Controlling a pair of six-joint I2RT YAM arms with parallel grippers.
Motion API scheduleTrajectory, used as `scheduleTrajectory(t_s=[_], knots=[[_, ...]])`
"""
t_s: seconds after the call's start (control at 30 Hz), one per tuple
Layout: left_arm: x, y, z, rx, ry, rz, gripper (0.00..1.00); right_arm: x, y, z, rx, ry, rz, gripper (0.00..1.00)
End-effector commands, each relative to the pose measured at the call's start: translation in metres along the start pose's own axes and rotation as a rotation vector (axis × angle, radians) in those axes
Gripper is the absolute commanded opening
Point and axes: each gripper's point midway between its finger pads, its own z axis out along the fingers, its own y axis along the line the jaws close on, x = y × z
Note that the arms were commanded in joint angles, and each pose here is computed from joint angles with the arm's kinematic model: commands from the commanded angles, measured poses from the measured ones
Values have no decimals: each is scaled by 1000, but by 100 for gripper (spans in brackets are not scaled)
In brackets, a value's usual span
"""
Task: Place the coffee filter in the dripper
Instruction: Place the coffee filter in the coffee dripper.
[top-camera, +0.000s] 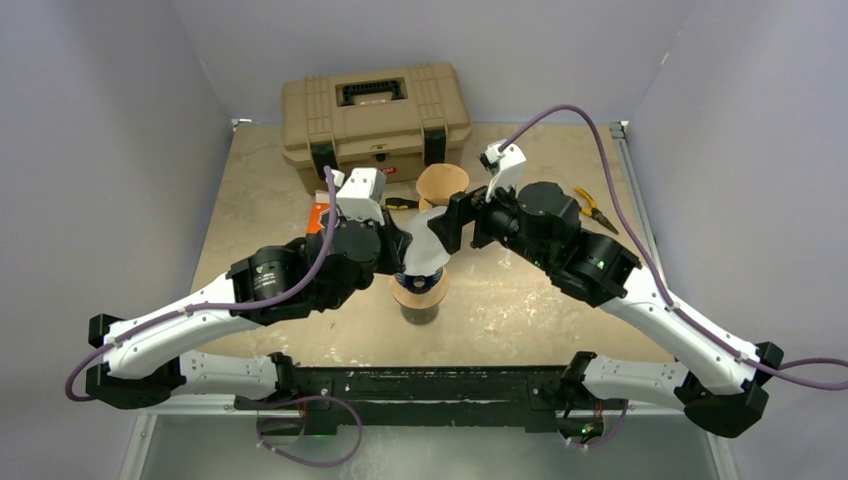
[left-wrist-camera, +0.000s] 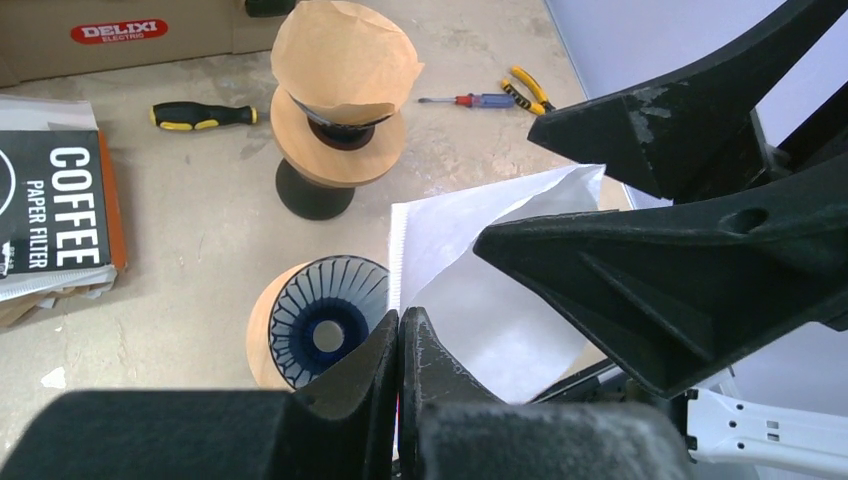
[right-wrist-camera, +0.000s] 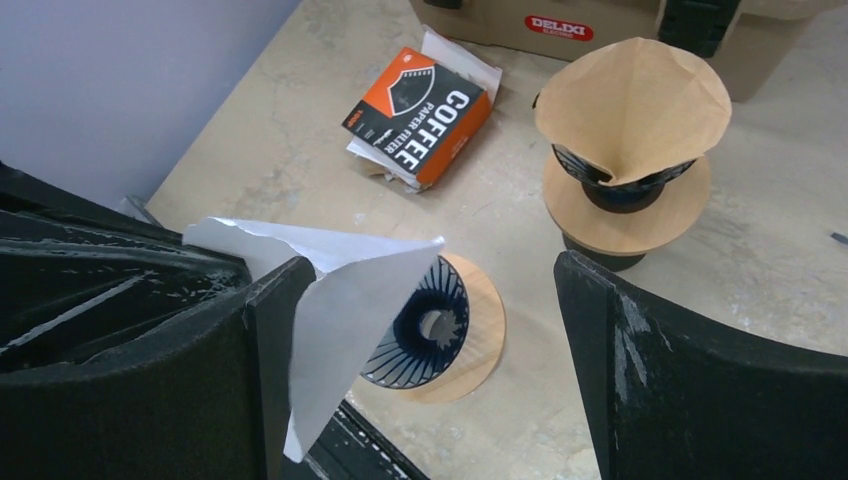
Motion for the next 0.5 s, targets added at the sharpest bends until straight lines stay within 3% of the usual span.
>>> scheduleTrajectory(t_s=[0.0,0.47], knots=[[9,5,-4,-9,41,-36,0,-28,22,-13,-114,-79,15,93],[54,4,1,-32,248,97,0,-16,32,-18,-175,-28,36,94]])
